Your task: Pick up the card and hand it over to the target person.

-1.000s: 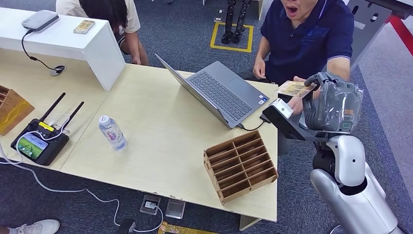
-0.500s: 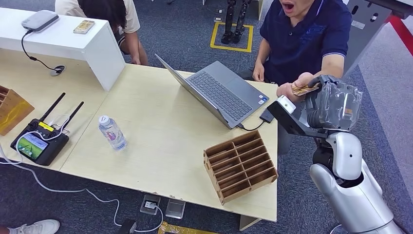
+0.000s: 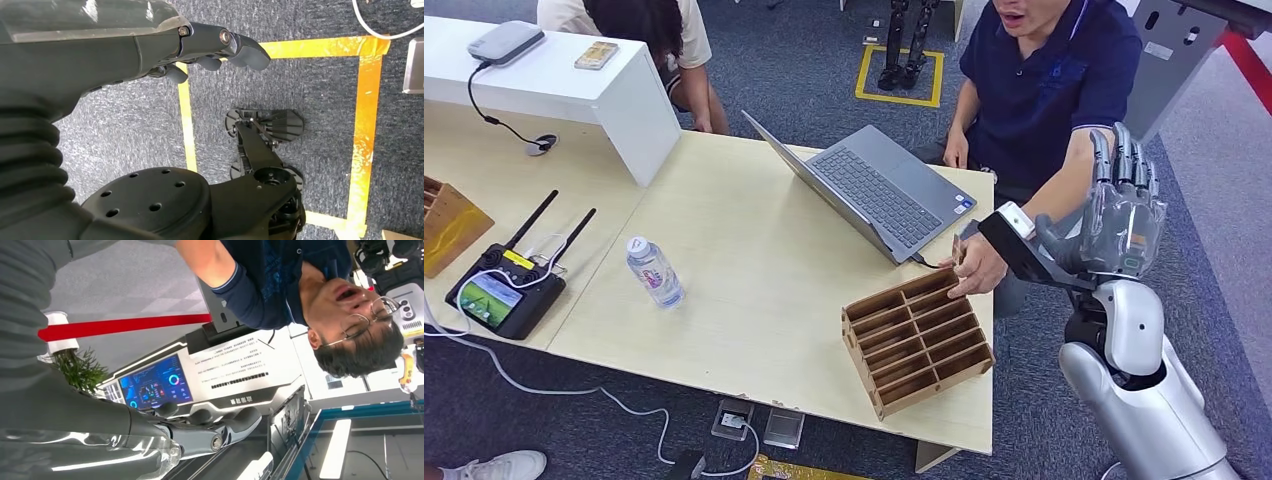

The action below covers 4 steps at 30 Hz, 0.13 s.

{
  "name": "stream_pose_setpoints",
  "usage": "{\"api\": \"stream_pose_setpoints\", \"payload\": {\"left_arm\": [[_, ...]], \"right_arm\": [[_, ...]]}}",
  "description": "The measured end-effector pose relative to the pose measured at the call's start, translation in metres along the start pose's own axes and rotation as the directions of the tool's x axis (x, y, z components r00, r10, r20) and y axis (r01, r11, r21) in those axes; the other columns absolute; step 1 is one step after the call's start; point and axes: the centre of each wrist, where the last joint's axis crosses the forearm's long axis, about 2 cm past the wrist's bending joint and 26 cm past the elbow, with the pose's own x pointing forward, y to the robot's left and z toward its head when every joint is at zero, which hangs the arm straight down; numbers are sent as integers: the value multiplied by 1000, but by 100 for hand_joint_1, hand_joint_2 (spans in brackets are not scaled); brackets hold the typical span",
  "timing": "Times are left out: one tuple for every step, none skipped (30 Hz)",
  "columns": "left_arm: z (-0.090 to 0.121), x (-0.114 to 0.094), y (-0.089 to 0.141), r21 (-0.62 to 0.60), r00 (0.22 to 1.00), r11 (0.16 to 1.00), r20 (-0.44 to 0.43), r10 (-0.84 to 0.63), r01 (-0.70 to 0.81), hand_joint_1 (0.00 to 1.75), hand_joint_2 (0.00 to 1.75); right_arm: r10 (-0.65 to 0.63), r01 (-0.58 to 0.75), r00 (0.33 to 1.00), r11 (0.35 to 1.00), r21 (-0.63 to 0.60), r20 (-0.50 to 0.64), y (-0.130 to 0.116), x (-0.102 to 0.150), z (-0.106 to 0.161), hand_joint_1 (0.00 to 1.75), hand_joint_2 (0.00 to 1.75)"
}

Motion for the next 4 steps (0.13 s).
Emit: {"api": "stream_pose_setpoints", "payload": {"left_arm": [[0, 0, 0, 0, 1000, 1000, 0, 0, 0, 0, 0], [0, 0, 0, 0, 1000, 1000, 0, 0, 0, 0, 0], [0, 0, 0, 0, 1000, 1000, 0, 0, 0, 0, 0], [0, 0, 0, 0, 1000, 1000, 0, 0, 0, 0, 0]], "right_arm": [[0, 0, 1000, 1000, 0, 0, 0, 0, 0, 0, 175], [0, 0, 1000, 1000, 0, 0, 0, 0, 0, 0, 175], [0, 0, 1000, 1000, 0, 0, 0, 0, 0, 0, 175], [0, 0, 1000, 1000, 0, 0, 0, 0, 0, 0, 175]]}}
